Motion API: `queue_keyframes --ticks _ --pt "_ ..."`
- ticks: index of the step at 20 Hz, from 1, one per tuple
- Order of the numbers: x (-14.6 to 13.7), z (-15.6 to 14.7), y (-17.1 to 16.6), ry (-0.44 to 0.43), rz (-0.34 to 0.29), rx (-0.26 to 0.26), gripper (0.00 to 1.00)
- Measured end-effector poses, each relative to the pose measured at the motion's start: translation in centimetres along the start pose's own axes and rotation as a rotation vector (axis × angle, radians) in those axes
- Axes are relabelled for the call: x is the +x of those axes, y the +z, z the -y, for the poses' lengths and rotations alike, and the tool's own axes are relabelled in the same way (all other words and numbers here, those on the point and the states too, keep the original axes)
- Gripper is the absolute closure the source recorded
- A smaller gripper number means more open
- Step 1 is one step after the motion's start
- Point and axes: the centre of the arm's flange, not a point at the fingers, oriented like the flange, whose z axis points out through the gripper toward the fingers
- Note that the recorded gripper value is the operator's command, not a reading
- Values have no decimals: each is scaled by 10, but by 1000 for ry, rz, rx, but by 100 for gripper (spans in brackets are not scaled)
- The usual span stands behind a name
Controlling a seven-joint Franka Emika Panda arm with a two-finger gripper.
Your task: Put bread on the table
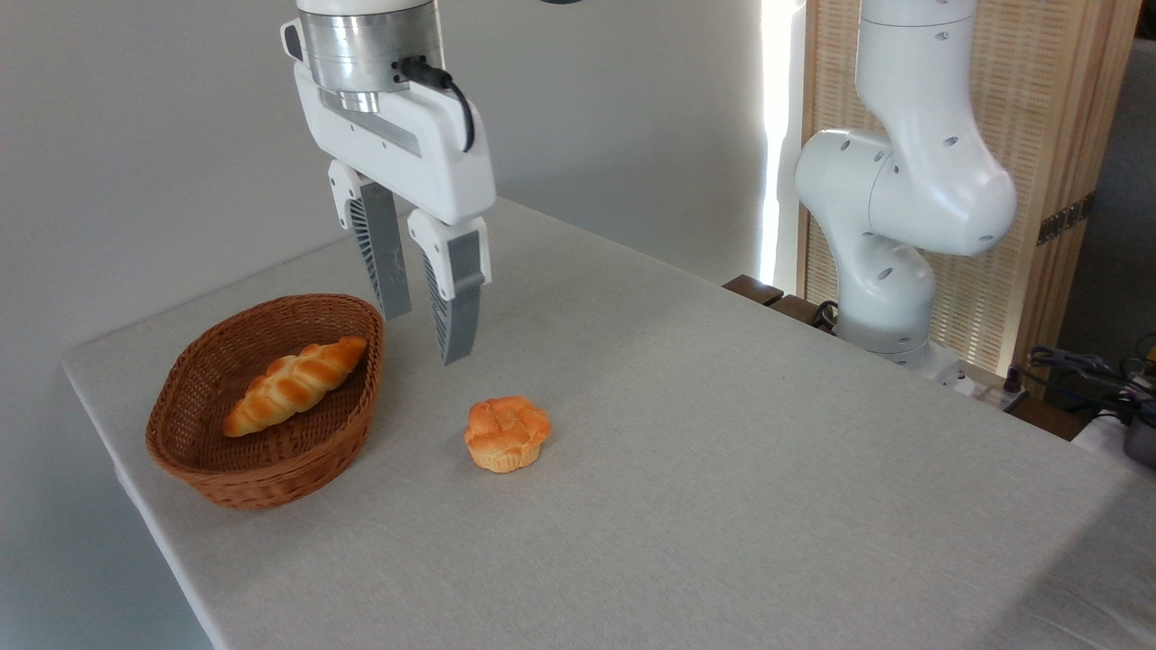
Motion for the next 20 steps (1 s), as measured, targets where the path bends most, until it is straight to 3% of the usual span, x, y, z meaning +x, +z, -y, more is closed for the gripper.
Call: queue_keyframes --ticks 5,20 --pt "-21 19 -17 -49 7 -1 0" --pt "-13 7 -16 -13 46 14 0"
